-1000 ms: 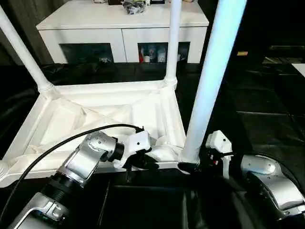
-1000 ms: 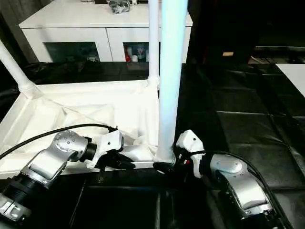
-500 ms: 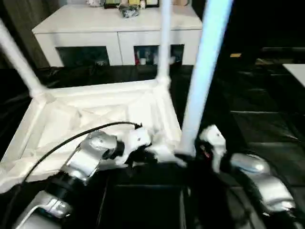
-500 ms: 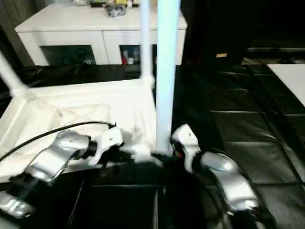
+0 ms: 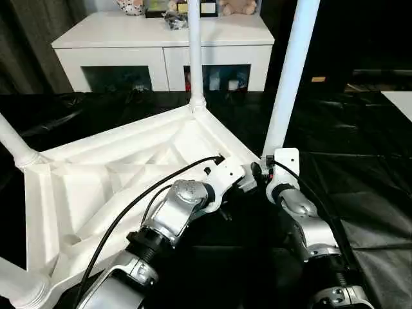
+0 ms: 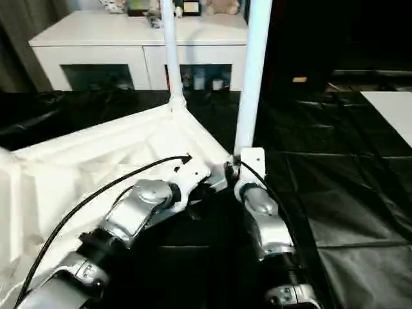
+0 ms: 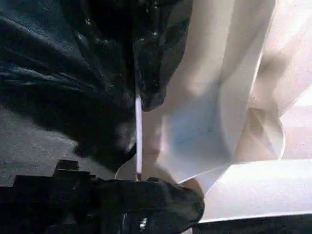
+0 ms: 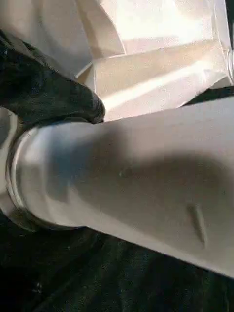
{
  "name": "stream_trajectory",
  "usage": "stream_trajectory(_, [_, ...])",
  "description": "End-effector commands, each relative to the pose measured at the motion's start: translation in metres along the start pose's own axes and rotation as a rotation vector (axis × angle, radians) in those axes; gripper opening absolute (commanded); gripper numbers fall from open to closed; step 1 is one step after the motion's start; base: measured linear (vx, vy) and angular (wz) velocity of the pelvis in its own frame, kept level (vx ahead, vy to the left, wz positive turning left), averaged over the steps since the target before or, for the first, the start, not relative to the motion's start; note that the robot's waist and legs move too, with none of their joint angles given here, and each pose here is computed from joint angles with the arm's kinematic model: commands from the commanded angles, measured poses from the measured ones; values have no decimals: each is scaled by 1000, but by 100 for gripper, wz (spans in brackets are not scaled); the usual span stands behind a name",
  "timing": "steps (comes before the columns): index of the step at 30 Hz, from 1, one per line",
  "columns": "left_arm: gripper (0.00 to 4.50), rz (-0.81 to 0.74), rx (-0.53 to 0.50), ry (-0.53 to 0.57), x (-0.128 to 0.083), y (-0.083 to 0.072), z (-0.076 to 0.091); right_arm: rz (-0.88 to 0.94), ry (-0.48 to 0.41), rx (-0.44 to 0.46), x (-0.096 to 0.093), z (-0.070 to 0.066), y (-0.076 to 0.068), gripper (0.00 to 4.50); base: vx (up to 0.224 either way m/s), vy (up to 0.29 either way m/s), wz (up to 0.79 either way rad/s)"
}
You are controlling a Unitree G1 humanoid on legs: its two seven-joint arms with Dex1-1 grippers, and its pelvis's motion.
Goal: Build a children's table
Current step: Rotate leg to tighten
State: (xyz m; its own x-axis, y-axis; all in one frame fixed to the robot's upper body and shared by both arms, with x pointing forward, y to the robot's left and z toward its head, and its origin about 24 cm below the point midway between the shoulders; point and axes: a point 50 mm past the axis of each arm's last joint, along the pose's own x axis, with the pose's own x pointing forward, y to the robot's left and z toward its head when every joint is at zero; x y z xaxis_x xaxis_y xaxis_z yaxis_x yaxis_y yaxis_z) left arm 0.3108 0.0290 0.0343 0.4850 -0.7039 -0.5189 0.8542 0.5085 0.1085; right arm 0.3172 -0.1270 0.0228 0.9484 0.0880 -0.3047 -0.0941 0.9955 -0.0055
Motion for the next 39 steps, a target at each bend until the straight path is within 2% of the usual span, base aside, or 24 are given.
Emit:
stream_trajectory(1, [0,-46,6,80,5,-10,-18,85,11,30,0,-4,15,274,0,0,0])
stream_trajectory(2, [0,-45,33,96,3,-7,-21,122,-51,60,-1,5,16,274,0,0,0])
stream_trajectory(3, [0,-45,35,97,3,-7,-22,124,-54,61,-1,5,16,274,0,0,0])
stream_trajectory(5, [0,-51,40,99,1,-5,-23,144,-97,38,-3,12,14,343,0,0,0])
stream_trajectory(9, [0,-67,43,103,-6,0,-29,197,-147,-7,-9,23,1,355,0,0,0])
stream_trajectory(11, [0,-71,47,103,-7,1,-30,213,-147,-11,-10,24,-1,384,0,0,0])
stream_trajectory(13, [0,-128,71,111,-16,4,-37,404,-125,-147,-28,26,-20,384,0,0,0])
stream_trajectory(15, [0,-144,73,115,-19,5,-39,458,-111,-190,-33,25,-25,384,0,0,0])
stream_trajectory(16, [0,-166,85,122,-23,6,-41,538,-87,-251,-42,21,-31,384,0,0,0])
stream_trajectory(18, [0,-191,93,124,-26,7,-42,597,-69,-291,-49,18,-36,384,0,0,0])
stream_trajectory(20, [0,-251,95,132,-34,9,-45,709,-8,-347,-64,10,-46,384,0,0,0])
stream_trajectory(22, [0,-282,99,132,-38,10,-46,744,18,-362,-69,7,-50,384,0,0,0])
stream_trajectory(23, [0,-345,154,114,-43,9,-45,771,42,-378,-73,4,-53,384,0,0,0])
stream_trajectory(26, [0,-403,170,117,-48,8,-47,795,66,-392,-76,4,-55,384,0,0,0])
stream_trajectory(29, [0,-375,215,92,-46,11,-42,848,98,-410,-82,1,-51,384,0,0,0])
stream_trajectory(39, [0,-323,193,34,-31,12,-27,908,130,-393,-93,-5,-45,384,0,0,0])
